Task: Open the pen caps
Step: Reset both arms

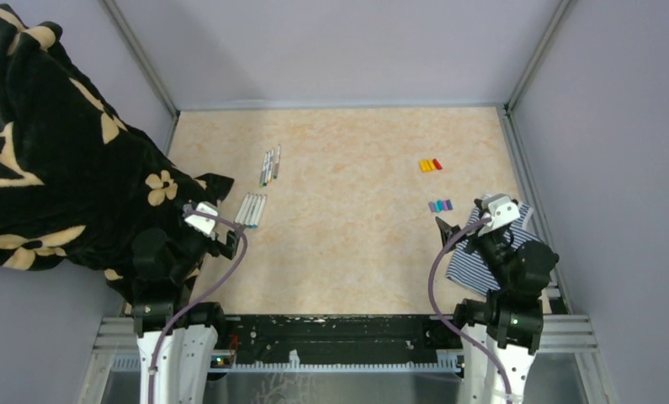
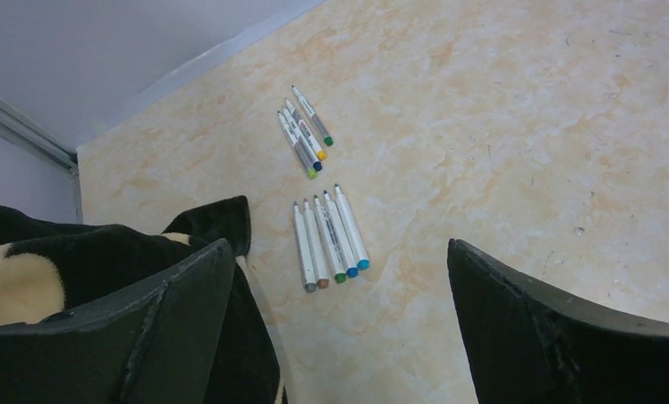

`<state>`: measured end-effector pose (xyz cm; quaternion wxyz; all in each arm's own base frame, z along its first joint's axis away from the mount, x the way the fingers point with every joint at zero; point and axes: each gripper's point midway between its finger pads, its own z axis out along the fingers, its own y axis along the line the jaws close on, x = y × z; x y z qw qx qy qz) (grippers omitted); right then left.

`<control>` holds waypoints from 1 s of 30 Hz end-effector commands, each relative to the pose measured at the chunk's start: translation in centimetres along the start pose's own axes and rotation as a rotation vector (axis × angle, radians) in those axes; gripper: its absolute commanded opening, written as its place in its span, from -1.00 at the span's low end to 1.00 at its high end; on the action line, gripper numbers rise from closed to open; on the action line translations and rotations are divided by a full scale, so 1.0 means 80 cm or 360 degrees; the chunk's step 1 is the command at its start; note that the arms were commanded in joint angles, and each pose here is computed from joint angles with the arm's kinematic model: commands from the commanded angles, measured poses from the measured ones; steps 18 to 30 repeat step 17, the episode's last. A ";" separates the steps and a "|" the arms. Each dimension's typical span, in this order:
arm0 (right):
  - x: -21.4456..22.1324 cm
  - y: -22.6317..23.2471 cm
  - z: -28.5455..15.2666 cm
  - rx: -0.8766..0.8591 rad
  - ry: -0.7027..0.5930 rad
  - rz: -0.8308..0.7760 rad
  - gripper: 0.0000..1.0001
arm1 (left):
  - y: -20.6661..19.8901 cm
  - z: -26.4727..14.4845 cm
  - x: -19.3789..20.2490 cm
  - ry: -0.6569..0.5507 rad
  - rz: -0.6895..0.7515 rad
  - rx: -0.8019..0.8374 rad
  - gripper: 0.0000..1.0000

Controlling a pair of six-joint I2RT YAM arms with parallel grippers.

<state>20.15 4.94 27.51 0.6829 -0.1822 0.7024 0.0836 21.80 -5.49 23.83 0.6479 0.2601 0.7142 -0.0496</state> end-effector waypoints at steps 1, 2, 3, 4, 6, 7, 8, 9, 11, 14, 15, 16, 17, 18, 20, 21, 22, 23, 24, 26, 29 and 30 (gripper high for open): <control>0.009 0.008 -0.005 0.0009 -0.0066 0.0020 0.88 | -0.015 -0.007 -0.006 -0.0048 0.0062 0.0089 1.00; 0.008 0.011 -0.008 0.0004 -0.0091 0.0011 0.88 | -0.016 -0.007 -0.006 -0.0050 0.0066 0.0094 1.00; 0.005 0.012 -0.010 0.0015 -0.0121 0.0029 0.89 | -0.015 -0.007 -0.005 -0.0049 0.0065 0.0094 1.00; 0.000 0.014 -0.013 0.0023 -0.0153 0.0037 0.89 | -0.015 -0.007 -0.005 -0.0047 0.0063 0.0092 1.00; -0.005 0.016 -0.017 0.0031 -0.0185 0.0061 0.90 | -0.016 -0.007 -0.004 -0.0048 0.0065 0.0097 1.00; -0.004 0.017 -0.018 0.0030 -0.0187 0.0074 0.90 | -0.017 -0.007 -0.004 -0.0048 0.0068 0.0102 1.00; -0.005 0.017 -0.018 0.0036 -0.0193 0.0082 0.90 | -0.017 -0.007 -0.004 -0.0049 0.0071 0.0106 1.00; -0.005 0.015 -0.018 0.0051 -0.0197 0.0092 0.90 | -0.018 -0.007 -0.004 -0.0051 0.0074 0.0110 1.00; -0.007 0.013 -0.019 0.0068 -0.0199 0.0101 0.91 | -0.019 -0.008 -0.004 -0.0052 0.0080 0.0119 1.00; -0.008 0.009 -0.020 0.0107 -0.0199 0.0117 0.91 | -0.021 -0.008 -0.004 -0.0053 0.0086 0.0127 1.00; -0.009 0.008 -0.021 0.0112 -0.0200 0.0118 0.91 | -0.021 -0.009 -0.004 -0.0053 0.0087 0.0128 1.00; -0.008 0.008 -0.021 0.0112 -0.0199 0.0118 0.92 | -0.021 -0.009 -0.004 -0.0055 0.0089 0.0129 1.00; -0.008 0.008 -0.021 0.0112 -0.0201 0.0115 0.92 | -0.021 -0.010 -0.004 -0.0057 0.0092 0.0128 1.00; -0.008 0.008 -0.021 0.0112 -0.0201 0.0115 0.92 | -0.021 -0.010 -0.004 -0.0057 0.0092 0.0128 1.00; -0.008 0.008 -0.021 0.0112 -0.0201 0.0115 0.92 | -0.021 -0.010 -0.004 -0.0057 0.0092 0.0128 1.00; -0.008 0.008 -0.021 0.0112 -0.0201 0.0115 0.92 | -0.021 -0.010 -0.004 -0.0057 0.0092 0.0128 1.00; -0.008 0.008 -0.021 0.0112 -0.0201 0.0115 0.92 | -0.021 -0.010 -0.004 -0.0057 0.0092 0.0128 1.00; -0.008 0.008 -0.021 0.0112 -0.0201 0.0115 0.92 | -0.021 -0.010 -0.004 -0.0057 0.0092 0.0128 1.00; -0.008 0.008 -0.021 0.0112 -0.0201 0.0115 0.92 | -0.021 -0.010 -0.004 -0.0057 0.0092 0.0128 1.00; -0.008 0.008 -0.021 0.0112 -0.0201 0.0115 0.92 | -0.021 -0.010 -0.004 -0.0057 0.0092 0.0128 1.00; -0.008 0.008 -0.021 0.0112 -0.0201 0.0115 0.92 | -0.021 -0.010 -0.004 -0.0057 0.0092 0.0128 1.00; -0.008 0.008 -0.021 0.0112 -0.0201 0.0115 0.92 | -0.021 -0.010 -0.004 -0.0057 0.0092 0.0128 1.00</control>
